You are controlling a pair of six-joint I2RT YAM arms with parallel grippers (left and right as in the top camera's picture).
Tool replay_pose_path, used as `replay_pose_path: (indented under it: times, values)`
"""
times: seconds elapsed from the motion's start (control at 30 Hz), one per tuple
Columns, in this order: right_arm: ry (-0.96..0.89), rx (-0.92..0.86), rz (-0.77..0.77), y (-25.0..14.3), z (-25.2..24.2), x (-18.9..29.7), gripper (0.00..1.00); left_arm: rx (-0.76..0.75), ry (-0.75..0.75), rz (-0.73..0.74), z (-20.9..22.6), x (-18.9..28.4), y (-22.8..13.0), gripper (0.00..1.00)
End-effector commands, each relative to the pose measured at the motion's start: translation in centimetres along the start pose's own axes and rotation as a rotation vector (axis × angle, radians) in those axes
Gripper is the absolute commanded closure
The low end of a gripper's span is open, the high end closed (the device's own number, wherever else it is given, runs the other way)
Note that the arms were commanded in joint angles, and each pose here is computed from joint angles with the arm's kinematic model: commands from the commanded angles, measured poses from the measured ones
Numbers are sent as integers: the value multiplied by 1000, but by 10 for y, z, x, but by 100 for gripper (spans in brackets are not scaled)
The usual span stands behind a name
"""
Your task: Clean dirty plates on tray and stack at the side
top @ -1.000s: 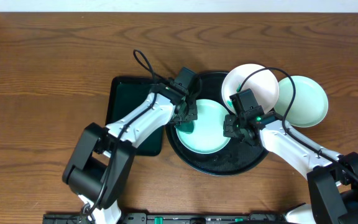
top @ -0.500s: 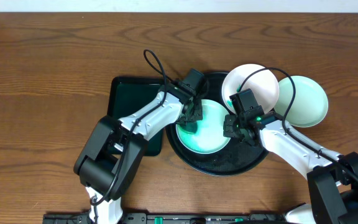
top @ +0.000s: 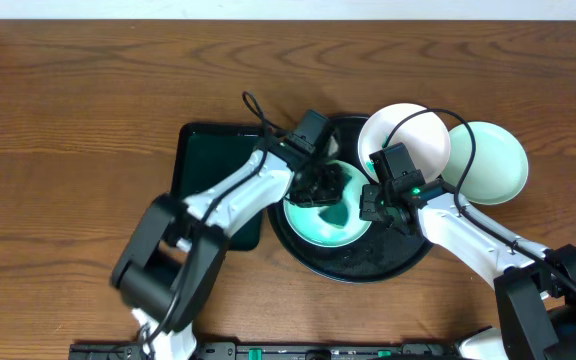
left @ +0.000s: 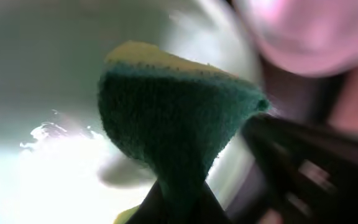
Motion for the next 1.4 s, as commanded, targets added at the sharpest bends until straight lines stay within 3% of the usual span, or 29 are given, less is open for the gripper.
replay_pose_path:
  times: [0.0,0.23,0.33,0.53,0.77,1.1,1.37]
  values:
    - [-4,6,15,-6,1,-3,99,-56,-4,-117,-17,45,6,93]
    - [-4,6,15,-6,1,-3,99,-13,207,-118,11,48,-3,93]
    - [-4,18,15,-6,1,-3,98,-6,222,-102,15,46,-8,93]
    - [-3,33,16,-6,1,-3,89,1,232,-86,20,42,-13,93]
    - [-7,112,23,-7,0,-3,96,1,310,-120,29,44,-10,93]
    - [-12,118,29,-8,-1,-2,94,3,418,-133,44,37,-8,92]
    - [-12,118,29,-8,-1,-2,92,14,454,-64,58,6,-11,93]
Point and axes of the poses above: each gripper's point midway between its finger pads, its own x axis back along the fingers, its own z axis along the line the jaws close on, y = z × x, the point moved 6 cm from there along x, back along the fingers, and after that the axes turned 9 degrees about -x, right-handed, at the moved point
